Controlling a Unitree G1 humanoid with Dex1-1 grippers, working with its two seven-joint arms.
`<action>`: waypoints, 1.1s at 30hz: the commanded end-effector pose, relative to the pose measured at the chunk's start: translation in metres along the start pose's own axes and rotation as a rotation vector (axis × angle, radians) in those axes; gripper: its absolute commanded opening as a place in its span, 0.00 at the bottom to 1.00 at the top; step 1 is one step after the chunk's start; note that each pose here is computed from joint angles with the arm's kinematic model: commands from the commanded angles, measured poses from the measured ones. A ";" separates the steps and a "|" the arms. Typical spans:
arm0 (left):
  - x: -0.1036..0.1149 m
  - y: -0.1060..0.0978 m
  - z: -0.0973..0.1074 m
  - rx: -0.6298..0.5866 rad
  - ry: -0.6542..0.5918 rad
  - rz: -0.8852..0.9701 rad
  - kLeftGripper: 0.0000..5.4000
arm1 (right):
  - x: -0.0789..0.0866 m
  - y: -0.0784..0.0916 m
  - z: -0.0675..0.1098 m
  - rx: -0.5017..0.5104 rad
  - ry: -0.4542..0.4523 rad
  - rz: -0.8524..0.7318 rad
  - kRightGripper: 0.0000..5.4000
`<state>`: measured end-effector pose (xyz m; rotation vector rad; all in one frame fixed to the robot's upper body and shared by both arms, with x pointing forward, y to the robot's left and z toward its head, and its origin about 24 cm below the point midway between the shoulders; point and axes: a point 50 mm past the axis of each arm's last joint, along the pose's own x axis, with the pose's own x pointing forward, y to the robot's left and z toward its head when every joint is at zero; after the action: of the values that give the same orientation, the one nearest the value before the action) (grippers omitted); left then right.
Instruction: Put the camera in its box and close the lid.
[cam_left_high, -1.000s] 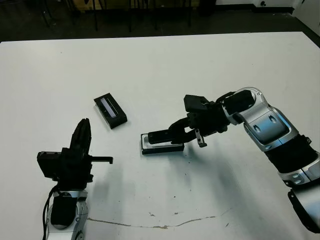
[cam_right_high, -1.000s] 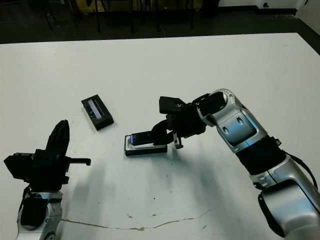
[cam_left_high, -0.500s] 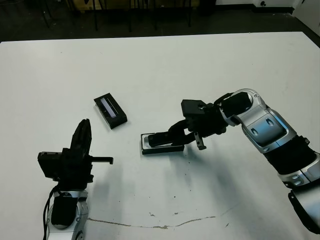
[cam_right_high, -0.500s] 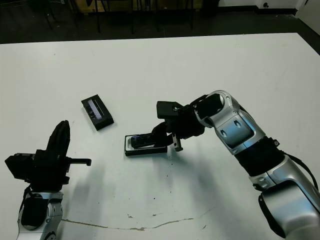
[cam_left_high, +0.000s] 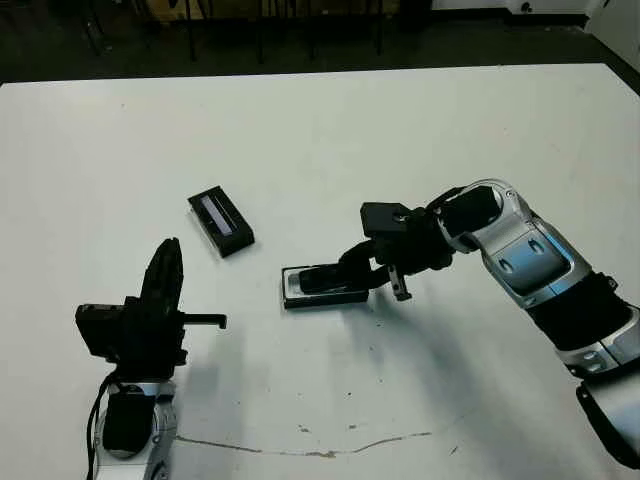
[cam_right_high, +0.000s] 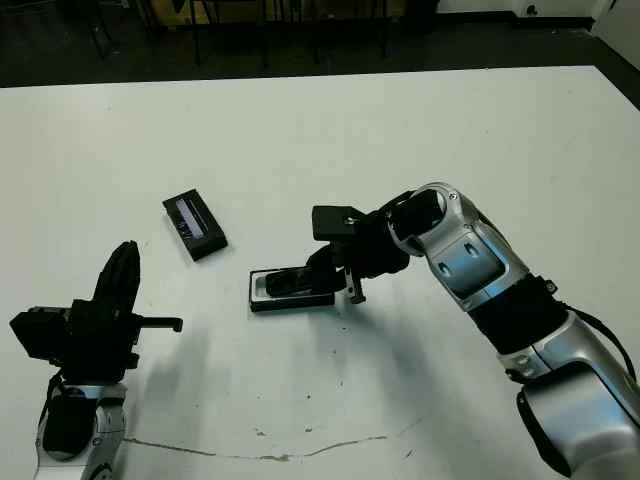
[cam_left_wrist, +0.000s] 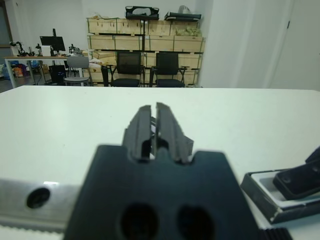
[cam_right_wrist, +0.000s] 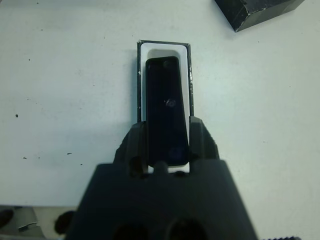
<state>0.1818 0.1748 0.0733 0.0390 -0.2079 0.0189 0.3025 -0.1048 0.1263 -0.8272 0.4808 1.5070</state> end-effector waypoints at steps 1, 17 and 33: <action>-0.015 0.003 -0.012 -0.003 0.090 0.017 0.00 | 0.006 0.004 -0.002 0.004 0.014 0.014 0.13; -0.017 -0.001 -0.012 -0.007 0.094 0.026 0.00 | 0.022 0.010 0.015 -0.054 0.052 0.072 0.12; -0.017 0.000 -0.013 -0.005 0.094 0.040 0.00 | 0.028 0.014 0.018 -0.155 0.094 0.072 0.12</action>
<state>0.1818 0.1708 0.0718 0.0271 -0.2018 0.0356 0.2940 -0.0796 0.1259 -1.0239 0.4392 1.5270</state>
